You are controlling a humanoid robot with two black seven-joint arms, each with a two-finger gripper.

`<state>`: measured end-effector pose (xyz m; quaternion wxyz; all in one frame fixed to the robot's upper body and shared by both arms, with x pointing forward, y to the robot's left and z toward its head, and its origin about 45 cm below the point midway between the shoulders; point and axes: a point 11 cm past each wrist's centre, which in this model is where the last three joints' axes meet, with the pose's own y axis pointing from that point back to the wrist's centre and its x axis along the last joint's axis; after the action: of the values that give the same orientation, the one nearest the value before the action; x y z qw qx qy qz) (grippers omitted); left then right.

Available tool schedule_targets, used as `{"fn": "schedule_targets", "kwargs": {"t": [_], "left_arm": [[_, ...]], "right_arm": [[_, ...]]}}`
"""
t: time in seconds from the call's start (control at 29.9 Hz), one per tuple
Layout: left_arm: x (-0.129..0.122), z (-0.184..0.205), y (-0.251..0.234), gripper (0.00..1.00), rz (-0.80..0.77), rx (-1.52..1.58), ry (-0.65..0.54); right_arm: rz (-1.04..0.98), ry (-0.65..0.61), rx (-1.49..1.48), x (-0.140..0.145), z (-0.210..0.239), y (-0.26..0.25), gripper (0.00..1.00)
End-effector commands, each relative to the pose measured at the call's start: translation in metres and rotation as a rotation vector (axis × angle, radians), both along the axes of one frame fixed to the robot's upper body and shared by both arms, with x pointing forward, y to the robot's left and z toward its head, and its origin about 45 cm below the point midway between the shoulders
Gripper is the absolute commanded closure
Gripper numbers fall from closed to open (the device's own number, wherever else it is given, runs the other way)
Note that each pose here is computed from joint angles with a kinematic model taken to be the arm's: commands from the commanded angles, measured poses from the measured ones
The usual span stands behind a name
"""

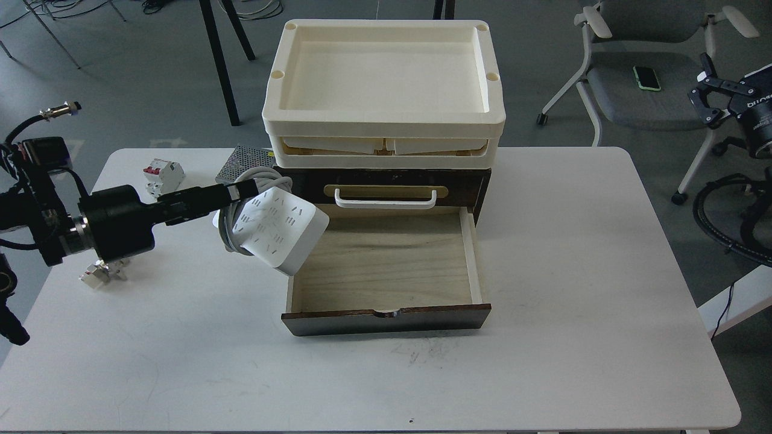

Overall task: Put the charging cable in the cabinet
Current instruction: 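Lift the power strip and carry it over the open drawer, then lower the power strip into the drawer and open the left gripper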

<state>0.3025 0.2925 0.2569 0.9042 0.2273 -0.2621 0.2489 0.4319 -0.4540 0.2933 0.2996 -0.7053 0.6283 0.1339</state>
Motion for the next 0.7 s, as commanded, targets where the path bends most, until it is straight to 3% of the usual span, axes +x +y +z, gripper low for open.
{"fn": "schedule_targets", "kwargs": {"t": [0.0, 0.33, 0.67], "left_arm": [[-0.005, -0.015, -0.03, 1.0, -0.038, -0.072, 0.024], [0.002, -0.035, -0.058, 1.0, -0.049, -0.138, 0.046], [0.015, -0.084, -0.064, 1.0, 0.011, -0.117, 0.115]], "right_arm": [[-0.001, 0.005, 0.0, -0.001, -0.002, -0.001, 0.0], [-0.009, 0.026, -0.002, -0.006, -0.011, -0.004, 0.0], [-0.02, 0.022, 0.0, -0.008, -0.014, -0.006, 0.0]]}}
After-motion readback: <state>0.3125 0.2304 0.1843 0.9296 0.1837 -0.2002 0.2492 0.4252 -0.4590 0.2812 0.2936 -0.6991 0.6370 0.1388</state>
